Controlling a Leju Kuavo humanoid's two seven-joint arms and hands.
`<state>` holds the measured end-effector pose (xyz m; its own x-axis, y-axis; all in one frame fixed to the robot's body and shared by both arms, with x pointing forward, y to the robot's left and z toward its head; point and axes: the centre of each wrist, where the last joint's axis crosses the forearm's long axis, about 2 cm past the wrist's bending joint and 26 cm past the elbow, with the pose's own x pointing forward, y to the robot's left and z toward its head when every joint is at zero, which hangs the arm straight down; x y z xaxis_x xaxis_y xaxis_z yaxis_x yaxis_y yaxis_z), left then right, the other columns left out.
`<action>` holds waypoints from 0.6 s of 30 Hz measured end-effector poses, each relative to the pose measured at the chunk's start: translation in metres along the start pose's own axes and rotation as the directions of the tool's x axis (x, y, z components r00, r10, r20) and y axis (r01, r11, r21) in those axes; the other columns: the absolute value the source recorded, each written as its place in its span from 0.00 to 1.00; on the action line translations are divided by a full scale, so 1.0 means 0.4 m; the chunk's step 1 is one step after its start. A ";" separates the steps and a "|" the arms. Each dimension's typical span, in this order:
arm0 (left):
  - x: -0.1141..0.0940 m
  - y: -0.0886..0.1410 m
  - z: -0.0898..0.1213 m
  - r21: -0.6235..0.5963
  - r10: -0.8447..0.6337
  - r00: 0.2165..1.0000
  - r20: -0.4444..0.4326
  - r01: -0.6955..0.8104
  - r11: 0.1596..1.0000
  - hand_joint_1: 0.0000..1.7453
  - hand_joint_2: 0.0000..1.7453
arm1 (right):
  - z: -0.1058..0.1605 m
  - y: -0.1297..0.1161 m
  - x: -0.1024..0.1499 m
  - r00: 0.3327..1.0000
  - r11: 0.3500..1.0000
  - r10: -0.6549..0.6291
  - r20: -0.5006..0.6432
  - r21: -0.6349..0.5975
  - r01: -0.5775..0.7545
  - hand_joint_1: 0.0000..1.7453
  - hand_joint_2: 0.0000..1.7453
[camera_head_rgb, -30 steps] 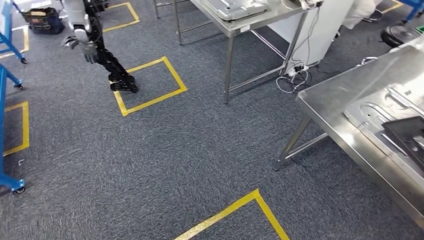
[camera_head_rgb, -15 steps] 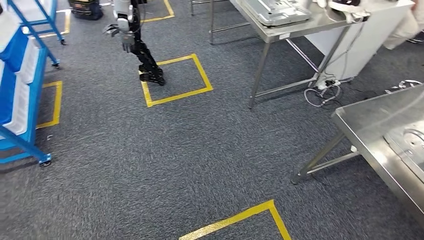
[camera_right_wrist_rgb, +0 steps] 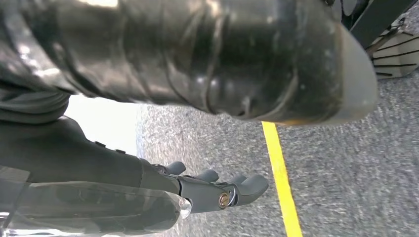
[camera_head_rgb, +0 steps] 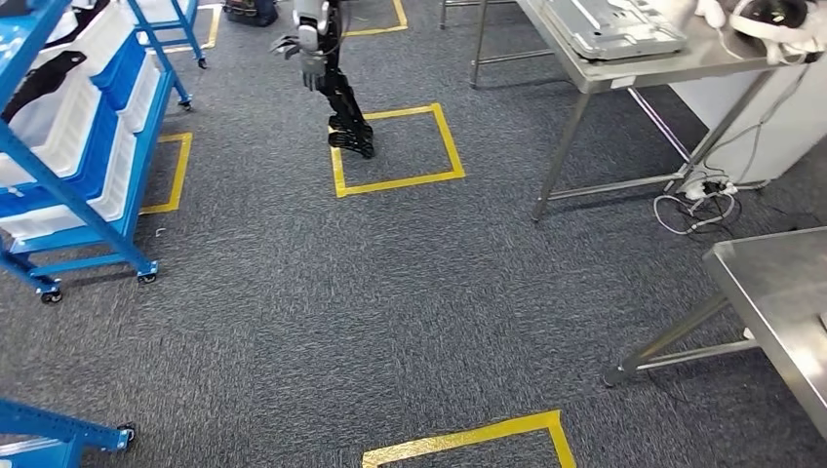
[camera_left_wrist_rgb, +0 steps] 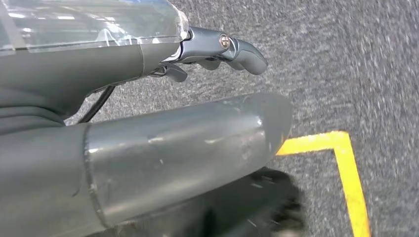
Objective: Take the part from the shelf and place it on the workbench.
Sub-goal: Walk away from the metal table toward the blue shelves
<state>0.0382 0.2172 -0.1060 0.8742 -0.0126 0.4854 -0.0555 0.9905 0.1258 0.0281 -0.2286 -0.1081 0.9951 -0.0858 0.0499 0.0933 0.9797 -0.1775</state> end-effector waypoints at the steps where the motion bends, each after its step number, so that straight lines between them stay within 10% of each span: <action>1: 0.002 0.000 -0.001 0.001 0.000 1.000 0.001 0.000 1.000 0.00 0.00 | 0.000 -0.001 0.001 1.000 1.000 0.000 0.000 0.000 0.000 0.00 0.00; 18: 0.005 -0.007 0.000 -0.006 0.010 1.000 0.004 -0.010 1.000 0.00 0.00 | -0.007 -0.023 0.000 1.000 1.000 0.004 0.001 -0.008 -0.004 0.00 0.00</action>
<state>0.0400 0.2144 -0.1054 0.8717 -0.0033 0.4900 -0.0615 0.9913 0.1161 0.0275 -0.2379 -0.1092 0.9954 -0.0819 0.0500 0.0898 0.9785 -0.1858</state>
